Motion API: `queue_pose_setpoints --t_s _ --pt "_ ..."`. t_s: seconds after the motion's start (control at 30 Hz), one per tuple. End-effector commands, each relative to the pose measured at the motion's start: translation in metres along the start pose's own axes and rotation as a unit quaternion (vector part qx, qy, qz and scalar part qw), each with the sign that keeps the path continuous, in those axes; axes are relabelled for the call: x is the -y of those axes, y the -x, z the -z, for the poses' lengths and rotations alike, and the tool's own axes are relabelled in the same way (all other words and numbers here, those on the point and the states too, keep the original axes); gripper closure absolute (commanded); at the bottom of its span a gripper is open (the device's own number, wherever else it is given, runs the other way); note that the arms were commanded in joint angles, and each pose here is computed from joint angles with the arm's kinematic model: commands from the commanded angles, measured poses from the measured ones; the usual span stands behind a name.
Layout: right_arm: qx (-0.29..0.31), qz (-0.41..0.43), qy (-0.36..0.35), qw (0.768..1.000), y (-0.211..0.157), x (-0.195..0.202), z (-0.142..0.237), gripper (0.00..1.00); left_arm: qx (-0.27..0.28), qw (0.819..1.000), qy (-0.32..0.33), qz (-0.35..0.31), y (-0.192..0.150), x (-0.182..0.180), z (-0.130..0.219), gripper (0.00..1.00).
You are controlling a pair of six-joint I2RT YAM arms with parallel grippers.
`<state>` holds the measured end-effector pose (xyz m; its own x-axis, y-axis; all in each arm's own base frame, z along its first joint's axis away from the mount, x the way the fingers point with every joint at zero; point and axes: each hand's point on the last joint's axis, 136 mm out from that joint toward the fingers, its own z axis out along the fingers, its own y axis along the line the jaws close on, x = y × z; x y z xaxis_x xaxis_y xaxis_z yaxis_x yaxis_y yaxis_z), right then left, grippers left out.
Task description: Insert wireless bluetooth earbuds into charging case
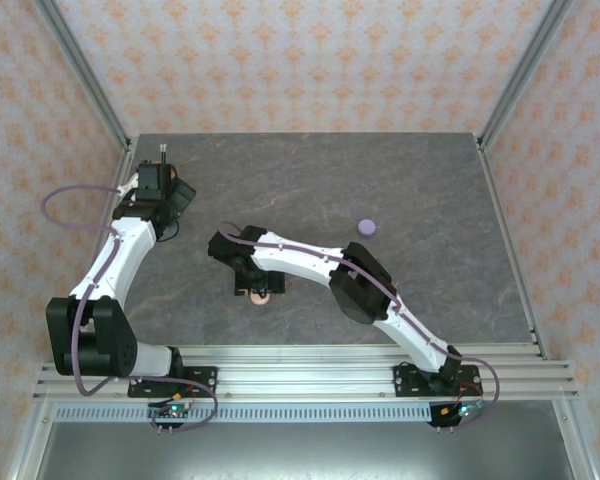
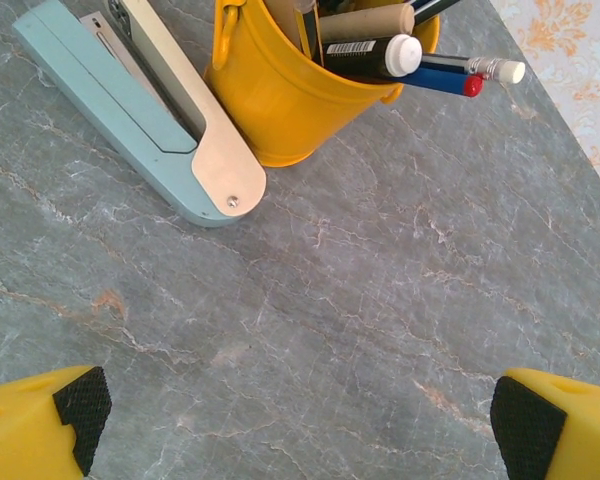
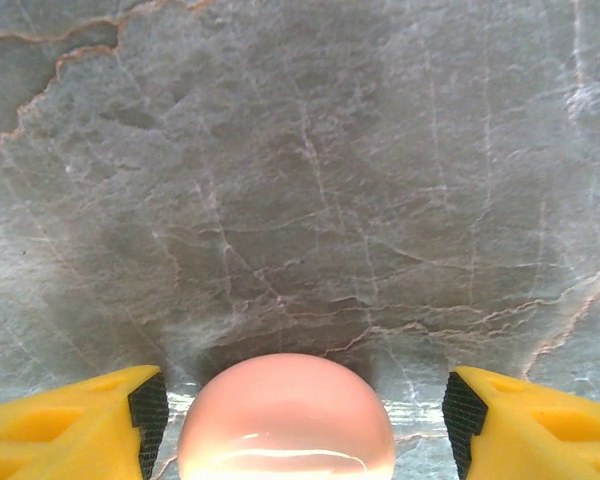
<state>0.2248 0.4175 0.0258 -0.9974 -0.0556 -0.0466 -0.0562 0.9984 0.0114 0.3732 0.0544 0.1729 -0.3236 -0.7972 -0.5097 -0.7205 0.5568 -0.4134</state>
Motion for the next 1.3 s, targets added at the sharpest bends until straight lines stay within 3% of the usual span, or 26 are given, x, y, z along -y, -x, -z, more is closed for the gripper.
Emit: queue_pose_setpoints --t_s 0.0,0.33,0.67,1.0,1.27 --pt "-0.013 -0.004 -0.01 1.0 -0.012 0.001 0.0 0.26 0.004 1.0 -0.008 0.014 0.002 0.0 0.0 0.0" --pt "-0.017 -0.002 -0.011 1.0 -0.013 0.0 -0.006 0.34 -0.006 1.0 -0.009 0.015 -0.006 -0.004 -0.004 0.0" --pt "0.008 -0.001 -0.051 0.999 -0.006 0.026 -0.003 0.53 -0.017 1.0 -0.021 0.014 -0.011 0.0 -0.004 0.0" --pt "0.047 -0.072 -0.046 0.995 0.026 0.089 0.018 0.55 -0.067 0.995 -0.076 -0.003 -0.03 0.021 -0.002 0.0" --pt "0.059 -0.116 -0.055 0.99 0.04 0.137 0.019 0.55 -0.125 0.982 -0.135 -0.053 -0.079 0.054 0.009 0.0"
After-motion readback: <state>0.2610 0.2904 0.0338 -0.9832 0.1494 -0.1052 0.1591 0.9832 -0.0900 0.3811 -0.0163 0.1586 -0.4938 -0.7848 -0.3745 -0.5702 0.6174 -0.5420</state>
